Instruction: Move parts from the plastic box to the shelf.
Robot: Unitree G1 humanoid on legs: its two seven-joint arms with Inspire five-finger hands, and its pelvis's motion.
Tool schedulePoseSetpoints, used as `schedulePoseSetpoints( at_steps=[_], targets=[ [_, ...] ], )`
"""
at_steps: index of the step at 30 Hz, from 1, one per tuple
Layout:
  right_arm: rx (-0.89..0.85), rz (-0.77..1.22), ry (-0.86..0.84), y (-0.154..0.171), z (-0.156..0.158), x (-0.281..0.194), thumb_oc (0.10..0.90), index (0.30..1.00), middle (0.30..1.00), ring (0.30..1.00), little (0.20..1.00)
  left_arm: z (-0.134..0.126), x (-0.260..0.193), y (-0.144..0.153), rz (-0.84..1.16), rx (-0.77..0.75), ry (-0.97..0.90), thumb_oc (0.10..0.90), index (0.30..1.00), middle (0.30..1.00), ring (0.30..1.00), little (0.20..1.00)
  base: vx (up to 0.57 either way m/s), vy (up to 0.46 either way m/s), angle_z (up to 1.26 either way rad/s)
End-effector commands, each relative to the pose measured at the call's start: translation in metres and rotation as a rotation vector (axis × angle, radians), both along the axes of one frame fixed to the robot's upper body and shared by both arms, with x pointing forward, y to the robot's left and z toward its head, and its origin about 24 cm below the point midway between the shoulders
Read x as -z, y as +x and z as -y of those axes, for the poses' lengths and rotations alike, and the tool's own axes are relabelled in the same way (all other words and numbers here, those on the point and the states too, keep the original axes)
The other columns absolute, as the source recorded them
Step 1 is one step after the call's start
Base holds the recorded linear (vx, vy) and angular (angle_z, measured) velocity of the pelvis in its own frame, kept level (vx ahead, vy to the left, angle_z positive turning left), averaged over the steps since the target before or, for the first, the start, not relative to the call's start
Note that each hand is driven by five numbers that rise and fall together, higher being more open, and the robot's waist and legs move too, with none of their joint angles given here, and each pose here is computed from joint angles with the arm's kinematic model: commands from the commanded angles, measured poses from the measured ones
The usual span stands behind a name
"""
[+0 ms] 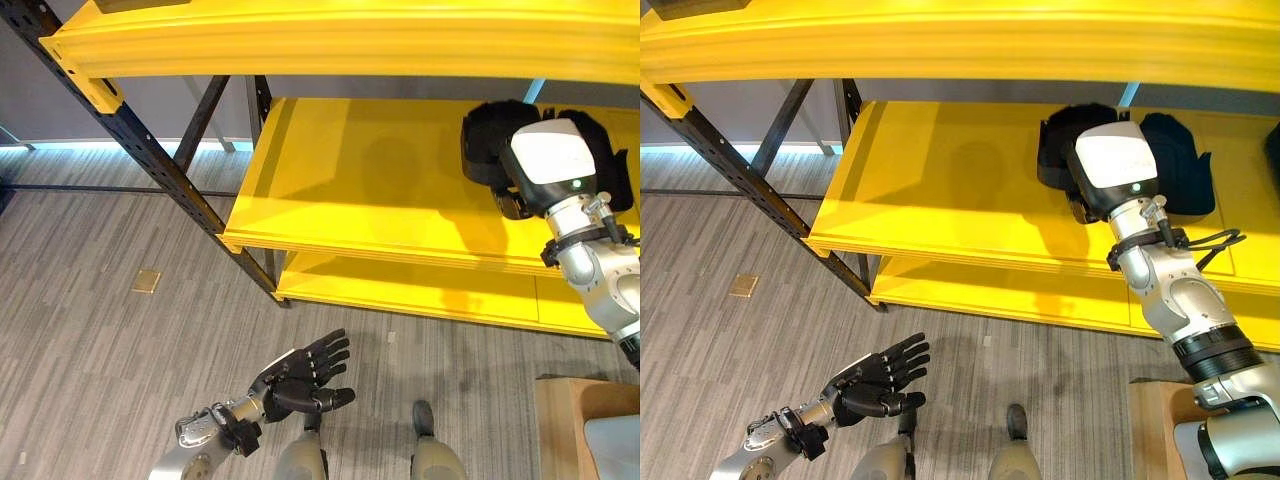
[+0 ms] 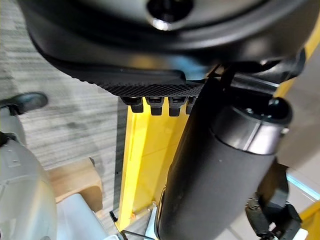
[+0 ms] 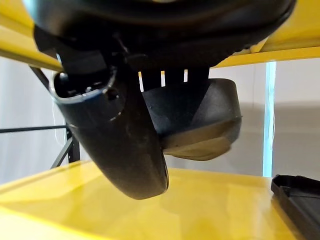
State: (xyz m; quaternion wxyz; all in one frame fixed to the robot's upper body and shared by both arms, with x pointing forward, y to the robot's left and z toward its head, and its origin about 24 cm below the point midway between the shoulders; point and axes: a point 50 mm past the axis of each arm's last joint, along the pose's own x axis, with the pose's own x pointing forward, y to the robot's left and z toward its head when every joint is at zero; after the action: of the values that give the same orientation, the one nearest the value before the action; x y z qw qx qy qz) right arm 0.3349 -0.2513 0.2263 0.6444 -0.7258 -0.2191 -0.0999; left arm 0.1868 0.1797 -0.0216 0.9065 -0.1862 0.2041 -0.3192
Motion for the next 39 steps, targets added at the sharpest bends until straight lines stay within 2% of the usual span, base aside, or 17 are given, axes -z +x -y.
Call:
schedulePoseSetpoints(
  at_steps=[1,9,25,39],
  targets=[
    [-0.072,0.326,-0.011,-0.004,-0.016,-0.093,0.4,0.3,0.3,0.3,0.3,0.013,-0.034,0.015,0.165,0.058,-0.066,0.9,1.0,1.0,1.0,1.0,-0.03,0.059,-0.02],
    [-0.136,0.382,-0.072,-0.005,-0.041,-0.111,0.4,0.3,0.3,0.3,0.3,0.019,-0.045,0.023,0.2,0.041,-0.096,0.9,1.0,1.0,1.0,1.0,-0.02,0.048,0.02],
    [0.016,0.332,-0.08,0.012,-0.054,-0.118,0.4,0.3,0.3,0.3,0.3,0.022,-0.063,0.028,0.254,0.012,-0.096,0.9,1.0,1.0,1.0,1.0,-0.02,0.012,0.02],
    [0.215,0.32,-0.035,0.025,-0.015,-0.114,0.4,0.3,0.3,0.3,0.3,0.022,-0.072,0.032,0.278,0.028,-0.09,0.9,1.0,1.0,1.0,1.0,-0.01,-0.014,0.02]
  ],
)
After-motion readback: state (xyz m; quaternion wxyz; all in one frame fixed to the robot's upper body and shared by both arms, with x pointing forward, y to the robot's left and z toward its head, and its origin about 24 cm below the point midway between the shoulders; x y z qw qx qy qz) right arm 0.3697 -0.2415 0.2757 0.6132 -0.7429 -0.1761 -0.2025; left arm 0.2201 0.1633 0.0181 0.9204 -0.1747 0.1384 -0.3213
